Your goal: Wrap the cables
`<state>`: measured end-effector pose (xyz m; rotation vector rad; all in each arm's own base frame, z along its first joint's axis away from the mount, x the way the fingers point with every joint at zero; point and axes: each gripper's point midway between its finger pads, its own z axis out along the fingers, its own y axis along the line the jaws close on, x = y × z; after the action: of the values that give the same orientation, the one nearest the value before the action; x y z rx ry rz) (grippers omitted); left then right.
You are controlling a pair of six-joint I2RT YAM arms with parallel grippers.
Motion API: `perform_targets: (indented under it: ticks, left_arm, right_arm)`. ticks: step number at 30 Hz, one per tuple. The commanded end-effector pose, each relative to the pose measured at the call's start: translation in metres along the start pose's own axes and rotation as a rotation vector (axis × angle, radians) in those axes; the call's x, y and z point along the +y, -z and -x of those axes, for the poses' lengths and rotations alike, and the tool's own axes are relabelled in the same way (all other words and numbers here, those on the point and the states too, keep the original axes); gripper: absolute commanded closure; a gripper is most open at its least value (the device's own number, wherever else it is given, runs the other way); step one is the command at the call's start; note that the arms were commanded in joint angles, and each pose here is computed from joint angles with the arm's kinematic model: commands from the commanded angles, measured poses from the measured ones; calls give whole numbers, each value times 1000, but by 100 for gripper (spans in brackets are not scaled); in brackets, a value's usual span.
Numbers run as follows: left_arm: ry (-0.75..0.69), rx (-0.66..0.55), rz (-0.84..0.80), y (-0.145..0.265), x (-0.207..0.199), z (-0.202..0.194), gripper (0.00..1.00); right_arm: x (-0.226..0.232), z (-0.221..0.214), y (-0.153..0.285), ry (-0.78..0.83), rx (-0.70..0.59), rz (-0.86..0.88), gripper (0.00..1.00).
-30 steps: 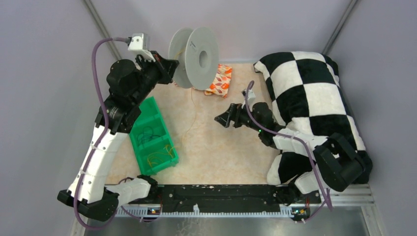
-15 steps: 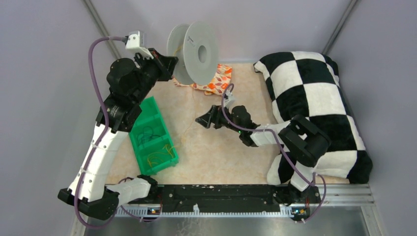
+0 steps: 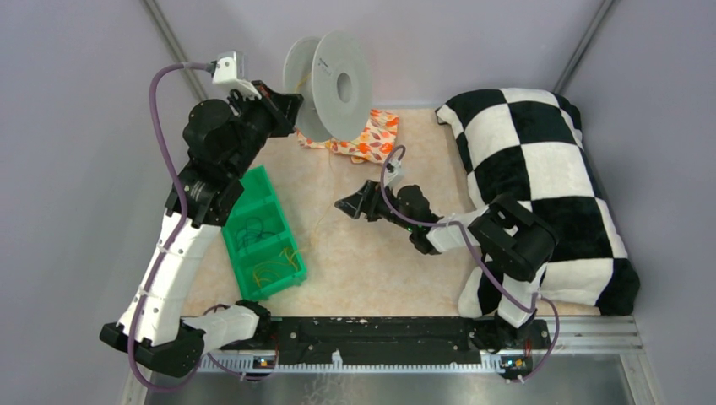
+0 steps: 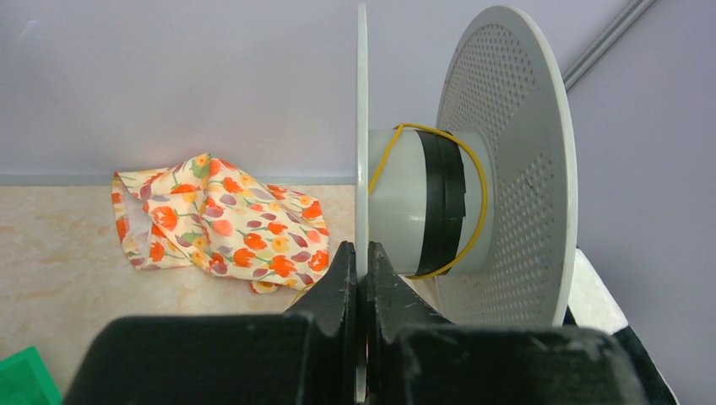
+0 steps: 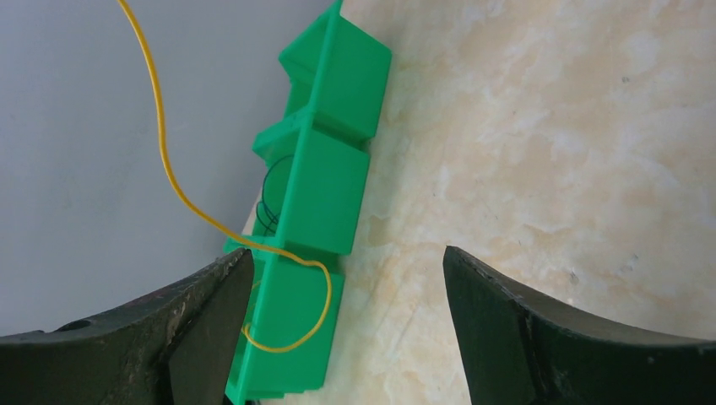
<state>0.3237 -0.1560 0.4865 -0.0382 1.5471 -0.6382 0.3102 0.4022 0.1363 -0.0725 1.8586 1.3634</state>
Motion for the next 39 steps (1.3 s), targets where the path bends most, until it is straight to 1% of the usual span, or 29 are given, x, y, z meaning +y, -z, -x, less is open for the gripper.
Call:
perform_targets:
  ticks: [1, 4, 7, 10, 15, 22, 27, 28, 29, 31, 33, 35, 36, 39]
  left_arm:
    - [46, -177, -27, 3, -13, 49, 100]
    - [47, -181, -16, 2, -12, 51, 100]
    - [46, -179, -14, 1, -11, 50, 100]
    - [49, -176, -9, 1, -10, 49, 100]
    - [57, -179, 0, 0, -9, 49, 100]
    - [59, -179, 1, 2, -8, 49, 100]
    - [62, -184, -1, 6, -9, 52, 100]
    - [62, -182, 1, 6, -9, 51, 100]
    - [62, -183, 1, 6, -9, 51, 100]
    - [62, -181, 3, 7, -8, 51, 100]
    - [63, -178, 7, 6, -7, 49, 100]
    - [65, -178, 14, 5, -6, 48, 100]
    - [65, -176, 21, 4, -4, 47, 100]
    - [80, -186, 63, 5, 5, 45, 100]
  right_arm:
    - [23, 12, 16, 21, -55, 63, 18]
    - [22, 4, 24, 43, -45, 52, 19]
    - [31, 0, 22, 73, -43, 74, 19]
    - [42, -4, 14, 116, -55, 91, 20]
    - [53, 4, 3, 178, -150, 116, 19]
    - [55, 4, -24, 213, -182, 153, 19]
    - [51, 3, -45, 224, -184, 137, 24]
    - [51, 3, -47, 224, -184, 139, 26]
    - [50, 2, -49, 224, -181, 137, 31]
    - [50, 0, -53, 224, -167, 141, 45]
    - [50, -3, -55, 217, -153, 143, 66]
    - [48, -6, -55, 217, -134, 135, 91]
    - [47, -7, -55, 221, -124, 124, 100]
    - [41, -9, -44, 254, -100, 85, 100]
